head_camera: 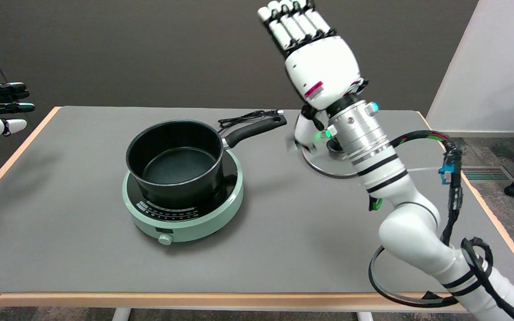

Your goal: Pick up the soup pot.

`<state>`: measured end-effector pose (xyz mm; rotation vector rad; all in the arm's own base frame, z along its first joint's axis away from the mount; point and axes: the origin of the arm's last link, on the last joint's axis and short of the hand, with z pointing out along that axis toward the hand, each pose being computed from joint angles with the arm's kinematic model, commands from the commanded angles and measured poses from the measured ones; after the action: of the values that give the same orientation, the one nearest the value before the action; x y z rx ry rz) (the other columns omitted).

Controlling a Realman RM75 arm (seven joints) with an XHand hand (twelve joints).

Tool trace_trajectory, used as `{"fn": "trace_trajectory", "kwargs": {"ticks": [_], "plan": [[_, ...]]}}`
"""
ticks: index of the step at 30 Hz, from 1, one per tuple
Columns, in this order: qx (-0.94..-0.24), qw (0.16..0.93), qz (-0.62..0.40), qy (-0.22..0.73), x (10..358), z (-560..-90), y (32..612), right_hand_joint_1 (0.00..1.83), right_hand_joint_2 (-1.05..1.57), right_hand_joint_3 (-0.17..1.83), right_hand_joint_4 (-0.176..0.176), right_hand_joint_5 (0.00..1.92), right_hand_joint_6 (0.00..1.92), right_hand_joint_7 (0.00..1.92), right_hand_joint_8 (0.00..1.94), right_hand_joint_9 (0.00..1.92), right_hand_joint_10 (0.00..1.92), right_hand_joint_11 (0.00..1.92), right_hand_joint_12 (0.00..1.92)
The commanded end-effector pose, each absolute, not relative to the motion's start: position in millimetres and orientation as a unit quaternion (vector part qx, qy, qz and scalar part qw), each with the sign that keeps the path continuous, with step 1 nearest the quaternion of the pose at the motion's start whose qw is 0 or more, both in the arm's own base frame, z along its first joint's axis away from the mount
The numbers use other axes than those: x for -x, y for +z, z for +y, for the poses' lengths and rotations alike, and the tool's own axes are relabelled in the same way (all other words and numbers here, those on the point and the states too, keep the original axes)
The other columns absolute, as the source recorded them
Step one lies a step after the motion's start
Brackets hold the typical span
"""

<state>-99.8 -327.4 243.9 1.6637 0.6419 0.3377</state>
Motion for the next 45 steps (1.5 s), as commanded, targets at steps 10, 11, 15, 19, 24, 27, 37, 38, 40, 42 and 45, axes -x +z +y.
{"fn": "trace_trajectory", "kwargs": {"ticks": [10,11,15,19,24,27,37,38,40,42,45], "plan": [[-0.772,0.596,0.209,0.07,149,-326,212,1.25,-0.93,0.9,-0.034,0.13,0.13,0.13,0.13,0.13,0.13,0.13,0.13],[-0.774,0.596,0.206,0.064,150,-329,213,1.25,-0.93,0.89,-0.025,0.11,0.11,0.11,0.11,0.11,0.11,0.11,0.11],[-0.773,0.599,0.203,0.049,153,-343,216,1.25,-0.95,0.9,-0.005,0.07,0.07,0.07,0.07,0.07,0.07,0.07,0.07],[-0.766,0.608,0.204,0.051,151,-359,219,1.25,-0.96,0.89,0.028,0.04,0.04,0.04,0.04,0.04,0.04,0.04,0.04],[-0.76,0.616,0.202,0.045,149,-382,223,1.26,-0.97,0.88,0.079,0.02,0.02,0.02,0.02,0.02,0.02,0.02,0.02],[-0.762,0.619,0.187,0.049,148,-392,224,1.23,-0.96,0.89,0.162,0.01,0.01,0.01,0.01,0.01,0.01,0.01,0.01],[-0.763,0.627,0.143,0.062,155,-415,221,1.23,-0.93,0.91,0.176,0.05,0.05,0.05,0.05,0.05,0.05,0.05,0.05],[-0.764,0.627,0.139,0.063,155,-417,219,1.22,-0.93,0.93,0.176,0.05,0.05,0.05,0.05,0.05,0.05,0.05,0.05],[-0.764,0.628,0.132,0.063,159,-420,217,1.21,-0.95,0.97,0.176,0.04,0.04,0.04,0.04,0.04,0.04,0.04,0.04],[-0.764,0.63,0.121,0.065,163,-422,213,1.21,-0.96,1.02,0.176,0.04,0.04,0.04,0.04,0.04,0.04,0.04,0.04],[-0.76,0.638,0.105,0.066,171,-425,210,1.19,-0.99,1.15,0.176,0.03,0.03,0.03,0.03,0.03,0.03,0.03,0.03]]}}
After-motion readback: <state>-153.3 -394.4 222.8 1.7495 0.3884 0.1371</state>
